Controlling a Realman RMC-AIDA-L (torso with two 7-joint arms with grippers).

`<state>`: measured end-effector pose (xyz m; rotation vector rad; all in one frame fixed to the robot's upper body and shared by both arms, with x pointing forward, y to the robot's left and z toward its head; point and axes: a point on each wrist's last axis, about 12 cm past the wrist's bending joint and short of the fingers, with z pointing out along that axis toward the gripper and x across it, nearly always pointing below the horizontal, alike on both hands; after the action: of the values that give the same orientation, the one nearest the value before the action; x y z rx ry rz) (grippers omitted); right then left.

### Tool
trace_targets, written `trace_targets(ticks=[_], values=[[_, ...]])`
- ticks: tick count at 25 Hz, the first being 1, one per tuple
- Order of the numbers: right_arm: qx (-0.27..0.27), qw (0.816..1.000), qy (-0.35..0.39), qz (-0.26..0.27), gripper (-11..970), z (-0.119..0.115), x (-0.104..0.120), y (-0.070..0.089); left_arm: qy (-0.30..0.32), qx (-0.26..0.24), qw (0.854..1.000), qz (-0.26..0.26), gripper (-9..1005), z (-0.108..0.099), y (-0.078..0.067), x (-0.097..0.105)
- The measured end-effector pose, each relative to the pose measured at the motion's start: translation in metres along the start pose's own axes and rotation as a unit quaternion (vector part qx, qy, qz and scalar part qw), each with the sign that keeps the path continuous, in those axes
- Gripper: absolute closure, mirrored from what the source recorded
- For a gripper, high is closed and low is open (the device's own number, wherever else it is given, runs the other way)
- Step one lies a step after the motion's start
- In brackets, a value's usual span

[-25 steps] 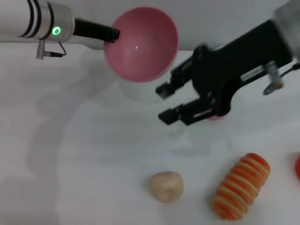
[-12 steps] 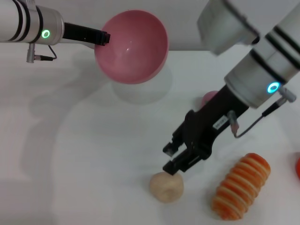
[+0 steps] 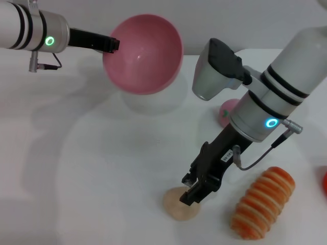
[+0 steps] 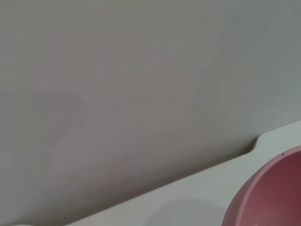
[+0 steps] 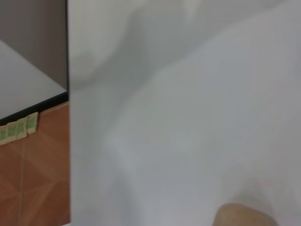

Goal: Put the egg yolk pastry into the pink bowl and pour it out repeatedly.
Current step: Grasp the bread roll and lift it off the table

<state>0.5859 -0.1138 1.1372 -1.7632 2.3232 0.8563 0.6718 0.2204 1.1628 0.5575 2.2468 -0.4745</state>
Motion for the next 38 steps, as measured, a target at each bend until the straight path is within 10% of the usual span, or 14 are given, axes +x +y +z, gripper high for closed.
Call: trace_targets(ticks=[25, 28, 38], values=[[0.063, 0.997, 0.026, 0.033, 490, 0.025, 0.001, -0.016, -0.005, 0.008, 1.000, 0.014, 878, 0.000, -0.005, -0.001], [0.066, 0.997, 0.026, 0.026, 658, 0.023, -0.002, -0.016, -0.006, 0.007, 1.000, 0.013, 877, 0.000, -0.004, -0.001], [0.063, 0.998, -0.016, 0.011, 767, 0.012, -0.015, -0.011, -0.009, 0.003, 1.000, 0.010, 876, -0.002, -0.001, -0.001]])
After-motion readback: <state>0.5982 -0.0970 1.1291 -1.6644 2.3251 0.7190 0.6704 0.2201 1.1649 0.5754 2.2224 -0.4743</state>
